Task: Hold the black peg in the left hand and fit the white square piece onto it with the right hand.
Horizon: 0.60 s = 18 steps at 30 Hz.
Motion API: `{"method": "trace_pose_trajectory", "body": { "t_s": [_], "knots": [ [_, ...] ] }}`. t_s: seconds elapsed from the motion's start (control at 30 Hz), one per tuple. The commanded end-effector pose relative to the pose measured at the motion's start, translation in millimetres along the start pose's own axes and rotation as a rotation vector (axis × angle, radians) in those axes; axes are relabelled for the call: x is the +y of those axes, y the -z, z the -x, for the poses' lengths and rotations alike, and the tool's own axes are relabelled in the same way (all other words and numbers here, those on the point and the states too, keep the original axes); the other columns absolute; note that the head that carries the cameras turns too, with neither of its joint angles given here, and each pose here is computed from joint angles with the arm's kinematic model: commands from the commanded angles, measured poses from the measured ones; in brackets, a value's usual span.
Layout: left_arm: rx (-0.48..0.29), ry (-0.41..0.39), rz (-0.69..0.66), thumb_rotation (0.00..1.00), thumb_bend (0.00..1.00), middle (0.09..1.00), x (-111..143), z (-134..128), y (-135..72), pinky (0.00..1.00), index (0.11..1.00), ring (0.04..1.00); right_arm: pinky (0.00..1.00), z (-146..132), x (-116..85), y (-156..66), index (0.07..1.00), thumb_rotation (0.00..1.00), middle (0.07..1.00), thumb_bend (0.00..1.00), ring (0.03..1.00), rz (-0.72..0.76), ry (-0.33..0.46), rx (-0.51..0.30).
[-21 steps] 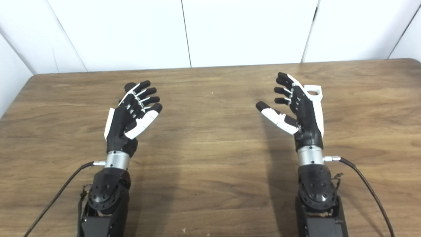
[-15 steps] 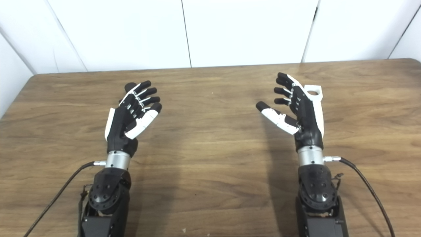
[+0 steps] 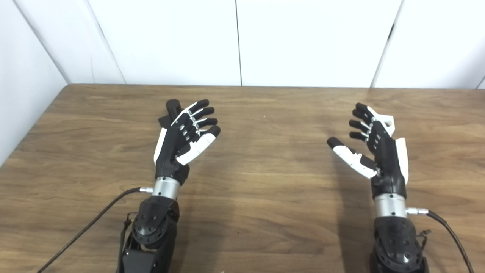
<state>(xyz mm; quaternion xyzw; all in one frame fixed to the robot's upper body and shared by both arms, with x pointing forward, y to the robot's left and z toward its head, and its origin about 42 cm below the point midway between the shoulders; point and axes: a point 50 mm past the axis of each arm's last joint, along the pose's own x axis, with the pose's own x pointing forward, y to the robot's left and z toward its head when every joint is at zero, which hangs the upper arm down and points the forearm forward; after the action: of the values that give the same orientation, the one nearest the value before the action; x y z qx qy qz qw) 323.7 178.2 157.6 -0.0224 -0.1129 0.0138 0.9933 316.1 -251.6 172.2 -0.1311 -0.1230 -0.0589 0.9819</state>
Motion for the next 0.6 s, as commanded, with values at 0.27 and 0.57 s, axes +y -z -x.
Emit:
{"method": "trace_pose_trajectory", "body": {
  "t_s": [0.27,0.57],
  "knots": [
    [-0.144,-0.059,-0.310,0.22,0.64,0.705,9,-19,-34,0.52,0.679,0.637,0.70,-12,-3,-22,0.833,0.31,0.833,0.65,0.772,-0.024,0.011,-0.080],
    [-0.183,-0.164,-0.521,0.06,0.51,0.628,19,-33,-49,0.49,0.495,0.592,0.69,-14,-5,-23,0.838,0.29,0.848,0.63,0.769,-0.032,0.008,-0.082]
  ]
}}
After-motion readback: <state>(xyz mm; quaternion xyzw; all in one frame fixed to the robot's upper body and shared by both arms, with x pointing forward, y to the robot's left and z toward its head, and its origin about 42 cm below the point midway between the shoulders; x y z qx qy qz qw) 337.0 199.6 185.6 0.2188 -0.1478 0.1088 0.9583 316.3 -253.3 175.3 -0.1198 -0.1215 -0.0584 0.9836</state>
